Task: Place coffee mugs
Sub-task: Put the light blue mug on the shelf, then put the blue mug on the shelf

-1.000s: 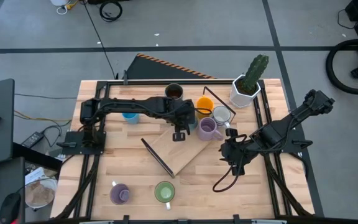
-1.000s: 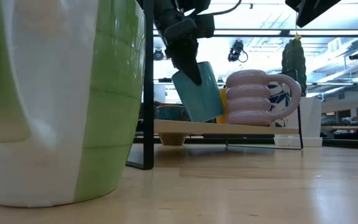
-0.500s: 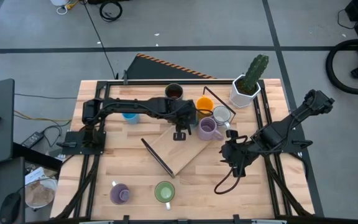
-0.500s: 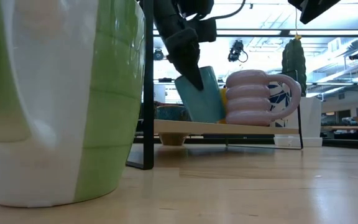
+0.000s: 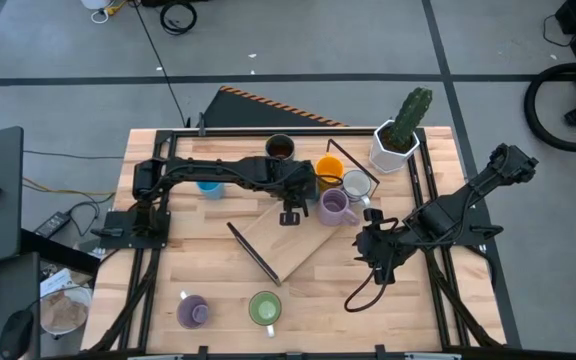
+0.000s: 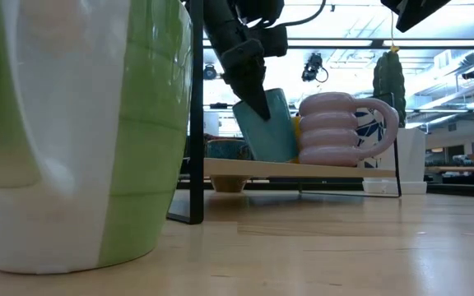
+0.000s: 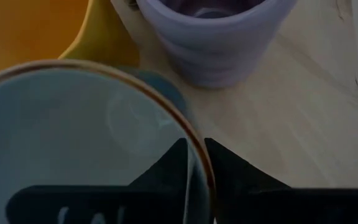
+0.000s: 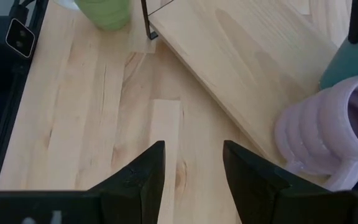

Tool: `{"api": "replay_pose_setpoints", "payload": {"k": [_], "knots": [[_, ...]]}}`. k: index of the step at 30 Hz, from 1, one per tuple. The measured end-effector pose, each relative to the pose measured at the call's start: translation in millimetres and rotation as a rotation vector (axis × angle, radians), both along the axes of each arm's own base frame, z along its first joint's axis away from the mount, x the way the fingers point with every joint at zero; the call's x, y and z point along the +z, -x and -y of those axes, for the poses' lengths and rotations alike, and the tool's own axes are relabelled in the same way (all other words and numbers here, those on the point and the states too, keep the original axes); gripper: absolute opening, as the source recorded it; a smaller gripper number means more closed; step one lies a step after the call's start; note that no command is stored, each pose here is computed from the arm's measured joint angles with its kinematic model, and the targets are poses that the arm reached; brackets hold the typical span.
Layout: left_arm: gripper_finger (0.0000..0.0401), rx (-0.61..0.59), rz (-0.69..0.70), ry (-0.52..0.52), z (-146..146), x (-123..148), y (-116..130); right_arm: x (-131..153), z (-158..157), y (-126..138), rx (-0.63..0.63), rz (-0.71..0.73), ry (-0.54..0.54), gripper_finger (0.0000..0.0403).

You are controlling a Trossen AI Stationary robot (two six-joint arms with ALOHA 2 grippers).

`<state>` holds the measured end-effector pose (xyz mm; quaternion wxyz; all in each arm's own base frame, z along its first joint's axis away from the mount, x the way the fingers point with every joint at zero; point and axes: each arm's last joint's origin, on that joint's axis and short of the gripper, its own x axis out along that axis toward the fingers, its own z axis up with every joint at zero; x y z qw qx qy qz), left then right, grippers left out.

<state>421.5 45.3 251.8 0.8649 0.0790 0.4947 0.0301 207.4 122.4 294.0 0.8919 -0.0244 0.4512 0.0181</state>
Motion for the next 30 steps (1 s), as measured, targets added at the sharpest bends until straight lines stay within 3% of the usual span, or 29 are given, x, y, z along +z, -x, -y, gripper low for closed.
{"api": "replay_pose_setpoints", "payload": {"k": [14,30], "knots": [[0.0088,0.014,0.009,-0.025,0.0,2.9,0.6,0.0,0.0,-0.1,0.000,0.001,0.000,0.0167],[0.0123,-0.017,0.063,-0.039,10.7,43.3,-1.1,0.2,-0.2,-0.3,0.000,0.004,-0.002,0.0167]]}}
